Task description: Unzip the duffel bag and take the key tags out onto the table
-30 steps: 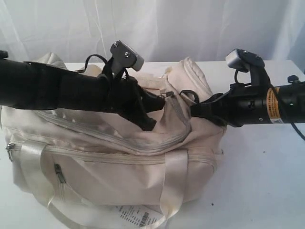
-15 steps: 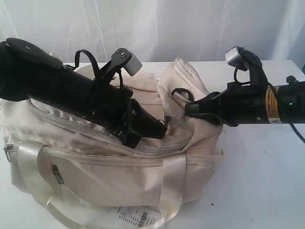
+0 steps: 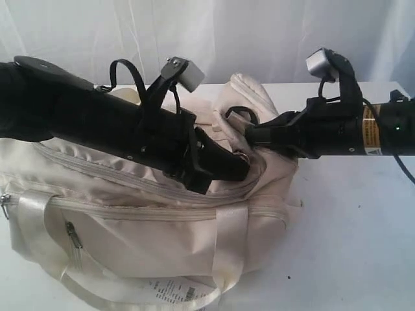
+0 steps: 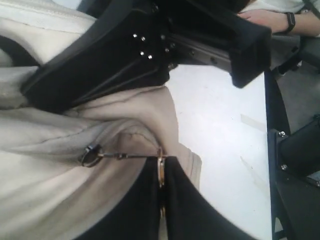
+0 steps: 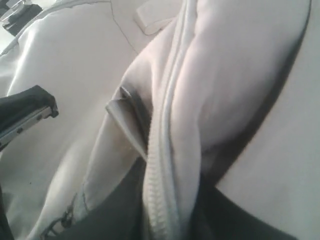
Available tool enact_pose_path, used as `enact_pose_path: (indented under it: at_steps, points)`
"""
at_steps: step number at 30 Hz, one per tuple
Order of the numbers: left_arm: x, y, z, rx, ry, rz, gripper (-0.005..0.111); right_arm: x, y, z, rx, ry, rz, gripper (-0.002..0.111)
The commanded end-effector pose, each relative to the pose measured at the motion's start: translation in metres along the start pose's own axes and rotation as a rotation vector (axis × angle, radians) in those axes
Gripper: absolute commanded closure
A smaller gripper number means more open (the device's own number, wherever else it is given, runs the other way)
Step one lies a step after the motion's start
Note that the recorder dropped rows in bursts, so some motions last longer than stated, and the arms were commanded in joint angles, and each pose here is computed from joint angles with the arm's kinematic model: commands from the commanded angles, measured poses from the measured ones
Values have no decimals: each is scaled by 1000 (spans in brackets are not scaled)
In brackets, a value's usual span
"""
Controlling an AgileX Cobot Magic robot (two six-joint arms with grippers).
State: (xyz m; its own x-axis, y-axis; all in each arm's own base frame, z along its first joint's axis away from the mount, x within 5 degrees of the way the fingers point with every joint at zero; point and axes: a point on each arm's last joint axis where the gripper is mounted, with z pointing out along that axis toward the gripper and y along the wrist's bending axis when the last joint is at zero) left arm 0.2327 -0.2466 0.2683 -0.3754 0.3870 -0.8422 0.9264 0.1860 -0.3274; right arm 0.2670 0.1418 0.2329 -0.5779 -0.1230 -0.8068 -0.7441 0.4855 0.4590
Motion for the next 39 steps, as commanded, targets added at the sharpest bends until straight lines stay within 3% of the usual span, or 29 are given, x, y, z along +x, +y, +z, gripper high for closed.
enact_pose_path:
  at_steps: [1,3,5,15,24,35,39]
  points:
    - [3,-25,3,148,63,65,107,-29,11,-11,0,-113,-61,64]
    - [3,-25,3,152,64,63,107,-38,15,-17,4,-142,-89,49]
    - [3,-25,3,150,63,64,107,-44,20,-22,5,-164,-108,43]
    - [3,-23,3,129,60,68,107,-39,27,-5,-47,-118,-64,43]
    - [2,-22,3,114,53,71,107,-21,17,4,54,52,-21,54]
    - [-1,-17,4,59,27,86,107,-3,-3,22,62,129,34,55]
    - [-2,-19,4,76,18,76,107,0,-6,25,61,137,56,66]
